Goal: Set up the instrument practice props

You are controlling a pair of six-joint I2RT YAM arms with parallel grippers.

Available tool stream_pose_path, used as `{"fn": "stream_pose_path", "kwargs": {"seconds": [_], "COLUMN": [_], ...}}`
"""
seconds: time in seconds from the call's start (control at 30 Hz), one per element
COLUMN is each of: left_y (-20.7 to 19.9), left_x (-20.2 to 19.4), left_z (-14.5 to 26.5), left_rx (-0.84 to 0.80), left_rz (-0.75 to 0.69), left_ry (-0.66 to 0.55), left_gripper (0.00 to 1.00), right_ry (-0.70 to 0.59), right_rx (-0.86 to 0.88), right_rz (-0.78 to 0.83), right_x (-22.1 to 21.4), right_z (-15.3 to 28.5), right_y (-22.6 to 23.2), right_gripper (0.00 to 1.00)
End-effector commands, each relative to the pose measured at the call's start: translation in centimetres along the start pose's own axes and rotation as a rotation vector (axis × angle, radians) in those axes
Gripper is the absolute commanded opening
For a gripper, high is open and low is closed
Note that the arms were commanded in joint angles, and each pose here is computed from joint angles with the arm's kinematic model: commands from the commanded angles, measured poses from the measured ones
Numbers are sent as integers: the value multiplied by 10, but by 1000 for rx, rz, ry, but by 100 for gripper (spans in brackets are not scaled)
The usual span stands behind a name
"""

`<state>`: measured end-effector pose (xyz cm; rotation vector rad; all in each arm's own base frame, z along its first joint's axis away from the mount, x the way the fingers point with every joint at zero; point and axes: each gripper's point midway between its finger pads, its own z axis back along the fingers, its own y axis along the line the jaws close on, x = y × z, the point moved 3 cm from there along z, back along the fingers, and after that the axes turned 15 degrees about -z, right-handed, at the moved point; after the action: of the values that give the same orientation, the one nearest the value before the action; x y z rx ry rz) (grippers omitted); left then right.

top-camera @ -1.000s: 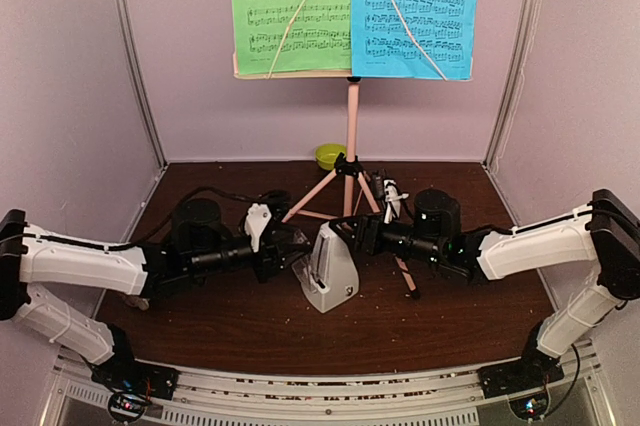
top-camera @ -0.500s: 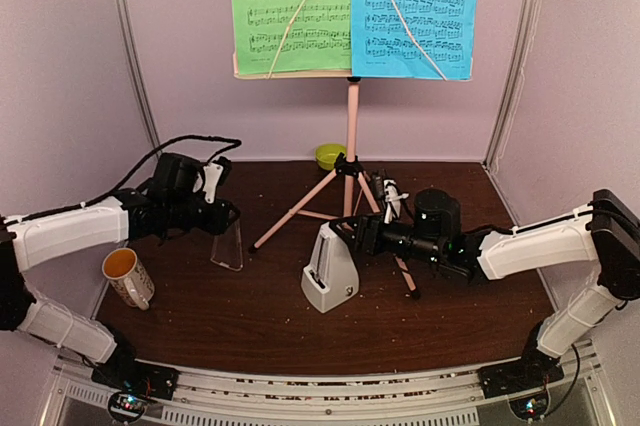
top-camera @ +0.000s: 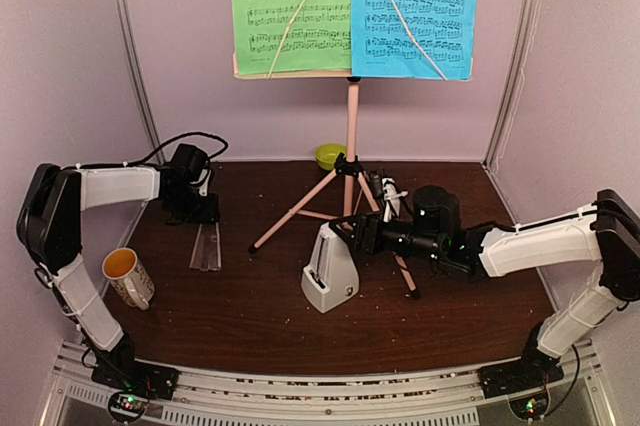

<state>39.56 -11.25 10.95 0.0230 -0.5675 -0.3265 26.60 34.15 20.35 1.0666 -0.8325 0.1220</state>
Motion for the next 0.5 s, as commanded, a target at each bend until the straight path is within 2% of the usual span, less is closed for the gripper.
{"fn": "stream_pose_path", "kwargs": {"seconds": [0.0, 0.1, 0.2, 0.43, 0.47], "left_y": [6, 5, 5, 6, 6], "left_x": [13, 14, 14, 19, 20], "left_z": [-10, -22, -28, -24, -21], "left_rx": [16, 8, 9, 6, 4], "left_rz": [26, 26, 22, 18, 19], "left_ry": [-4, 14, 23, 9, 0], "left_gripper": [18, 21, 29, 67, 78], "right_ry": [208, 199, 187, 159, 159], "right_rx": [-245, -227, -213, -151, -139], "right_rz": [23, 31, 36, 39, 40], "right_x": [-53, -45, -38, -19, -16], "right_z": [8, 8, 9, 7, 6], "right_y": [-56, -47, -38, -12, -8], "right_gripper": [67, 68, 69, 73, 74]}}
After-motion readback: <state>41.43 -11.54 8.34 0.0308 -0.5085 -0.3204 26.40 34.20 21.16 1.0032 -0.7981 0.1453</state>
